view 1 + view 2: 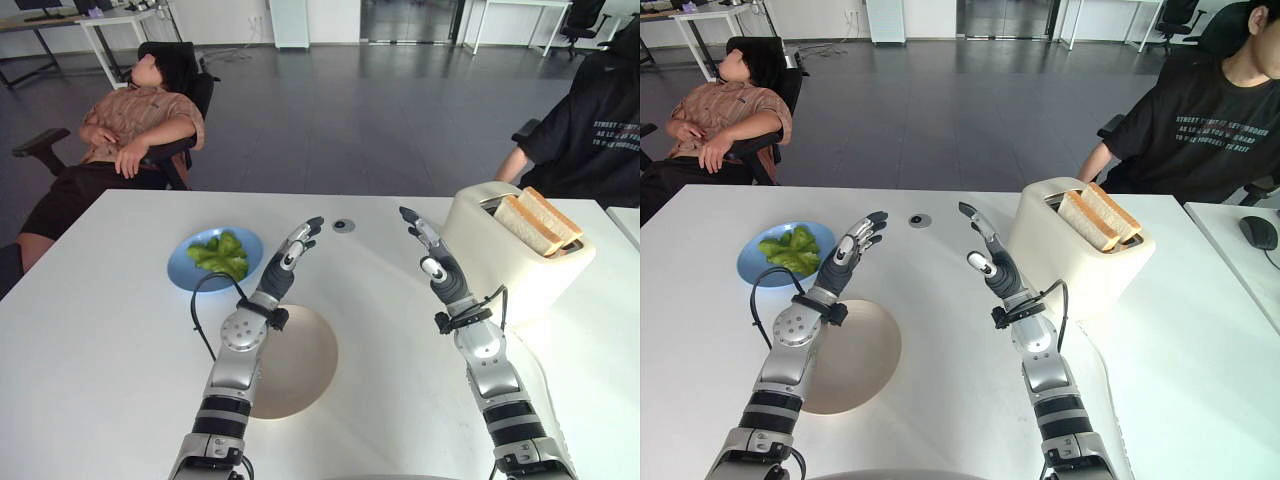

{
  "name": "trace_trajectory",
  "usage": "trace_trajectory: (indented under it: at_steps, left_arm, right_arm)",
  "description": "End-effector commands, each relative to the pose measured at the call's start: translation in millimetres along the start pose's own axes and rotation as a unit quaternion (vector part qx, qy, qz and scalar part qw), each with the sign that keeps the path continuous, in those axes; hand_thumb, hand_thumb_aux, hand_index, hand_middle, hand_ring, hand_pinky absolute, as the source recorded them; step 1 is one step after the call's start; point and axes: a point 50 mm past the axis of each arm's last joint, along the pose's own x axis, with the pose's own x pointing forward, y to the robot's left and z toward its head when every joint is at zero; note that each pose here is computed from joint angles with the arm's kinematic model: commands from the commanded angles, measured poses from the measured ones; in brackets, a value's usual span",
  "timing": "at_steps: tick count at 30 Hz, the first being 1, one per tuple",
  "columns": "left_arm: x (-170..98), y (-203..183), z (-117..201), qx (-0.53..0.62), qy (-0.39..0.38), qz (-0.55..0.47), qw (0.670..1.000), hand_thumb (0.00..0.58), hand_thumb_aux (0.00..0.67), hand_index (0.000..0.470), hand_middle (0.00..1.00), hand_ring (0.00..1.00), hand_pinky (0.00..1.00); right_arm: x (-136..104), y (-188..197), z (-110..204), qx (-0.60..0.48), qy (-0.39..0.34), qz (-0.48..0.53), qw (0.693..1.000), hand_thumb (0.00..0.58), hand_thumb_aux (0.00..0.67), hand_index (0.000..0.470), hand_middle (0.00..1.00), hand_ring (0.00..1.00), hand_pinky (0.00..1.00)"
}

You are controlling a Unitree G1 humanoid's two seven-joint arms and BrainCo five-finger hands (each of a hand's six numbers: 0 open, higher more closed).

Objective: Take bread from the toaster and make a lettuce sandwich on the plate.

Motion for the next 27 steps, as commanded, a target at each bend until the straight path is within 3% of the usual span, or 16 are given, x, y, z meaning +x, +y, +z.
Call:
trace_trajectory:
  at_steps: [1, 11, 16, 19, 23, 27]
  left_arm:
    - [-2.0, 0.5, 2.8, 0.006, -0.008, -0.01, 1.0, 0.0, 0.0, 0.0, 0.0, 0.0, 0.0]
    - [0.2, 1.1, 9.3, 0.024, -0.023, -0.02, 0.999, 0.0, 0.0, 0.0, 0.0, 0.0, 0.0]
    - [2.8, 9.2, 22.8, 0.078, -0.042, -0.024, 0.996, 0.0, 0.0, 0.0, 0.0, 0.0, 0.0]
    - [1.5, 9.8, 23.5, 0.083, -0.042, -0.02, 0.995, 0.0, 0.0, 0.0, 0.0, 0.0, 0.0]
    - [1.5, 7.8, 24.4, 0.086, -0.043, -0.022, 0.995, 0.0, 0.0, 0.0, 0.0, 0.0, 0.0]
    - [0.7, 8.1, 26.5, 0.087, -0.05, -0.018, 0.995, 0.0, 0.0, 0.0, 0.0, 0.0, 0.0]
  right_arm:
    - [-3.5, 4.8, -7.6, 0.034, 0.036, 0.017, 0.999, 0.0, 0.0, 0.0, 0.0, 0.0, 0.0]
    - [1.5, -3.5, 0.3, -0.008, 0.019, 0.026, 0.999, 0.0, 0.0, 0.0, 0.0, 0.0, 0.0]
    - [34.7, -71.1, 42.2, -0.175, -0.04, 0.005, 0.984, 0.0, 0.0, 0.0, 0.0, 0.0, 0.0]
    - [48.7, -115.1, 67.0, -0.307, -0.045, -0.019, 0.951, 0.0, 0.0, 0.0, 0.0, 0.0, 0.0]
    - [49.2, -161.2, 89.4, -0.449, -0.023, -0.06, 0.891, 0.0, 0.0, 0.0, 0.0, 0.0, 0.0]
    - [42.0, -195.1, 85.0, -0.609, 0.058, -0.06, 0.789, 0.0, 0.0, 0.0, 0.0, 0.0, 0.0]
